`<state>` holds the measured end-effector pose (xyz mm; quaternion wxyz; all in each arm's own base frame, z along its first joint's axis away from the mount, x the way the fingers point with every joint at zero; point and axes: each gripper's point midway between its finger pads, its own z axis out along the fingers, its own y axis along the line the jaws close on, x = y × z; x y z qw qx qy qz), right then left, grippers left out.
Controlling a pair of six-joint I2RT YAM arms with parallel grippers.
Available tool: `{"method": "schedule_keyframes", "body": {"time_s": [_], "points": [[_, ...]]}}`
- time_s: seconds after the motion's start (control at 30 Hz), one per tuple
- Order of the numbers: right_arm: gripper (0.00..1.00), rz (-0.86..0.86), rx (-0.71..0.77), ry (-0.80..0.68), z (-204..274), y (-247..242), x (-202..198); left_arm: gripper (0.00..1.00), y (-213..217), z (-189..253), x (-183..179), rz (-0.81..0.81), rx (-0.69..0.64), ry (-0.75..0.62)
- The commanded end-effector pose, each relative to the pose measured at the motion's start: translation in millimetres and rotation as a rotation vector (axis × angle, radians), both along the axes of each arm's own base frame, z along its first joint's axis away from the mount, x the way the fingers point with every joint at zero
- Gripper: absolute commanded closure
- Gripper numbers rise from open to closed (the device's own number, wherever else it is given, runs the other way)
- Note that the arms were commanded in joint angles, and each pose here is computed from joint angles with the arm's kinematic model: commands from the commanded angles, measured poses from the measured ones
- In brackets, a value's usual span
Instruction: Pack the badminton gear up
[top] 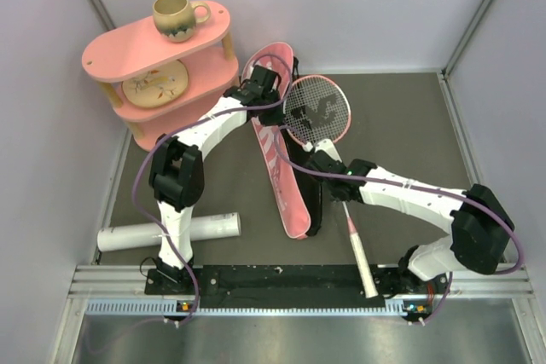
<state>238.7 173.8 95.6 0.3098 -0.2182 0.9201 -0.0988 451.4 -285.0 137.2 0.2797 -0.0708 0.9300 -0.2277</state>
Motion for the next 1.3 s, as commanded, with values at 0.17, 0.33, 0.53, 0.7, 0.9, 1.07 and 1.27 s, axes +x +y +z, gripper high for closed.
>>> {"method": "schedule_keyframes", "body": {"time_s": [0.17, 0.33, 0.53, 0.7, 0.9, 1.07, 1.27], "points": [[1.0, 0.093, 0.151, -0.034, 28, 46, 0, 1.0, -48, 75, 5, -0.182, -0.184, -0.195], [1.0, 0.136, 0.188, -0.094, 48, 56, 10, 1.0, -52, 69, -6, -0.214, -0.221, -0.169], [1.0, 0.221, 0.161, -0.119, 54, 65, 25, 1.0, -55, 52, -22, -0.247, -0.221, -0.121], [1.0, 0.288, 0.204, -0.079, 51, 75, 18, 1.0, -58, 54, -25, -0.264, -0.238, -0.124], [1.0, 0.323, 0.363, -0.02, 47, 76, -13, 1.0, -60, 71, -21, -0.297, -0.272, -0.177], [1.0, 0.319, 0.583, 0.025, 50, 70, -24, 1.0, -68, 79, -30, -0.395, -0.349, -0.195], [1.0, 0.325, 0.71, 0.049, 62, 77, -9, 1.0, -80, 87, -50, -0.477, -0.477, -0.199]]}}
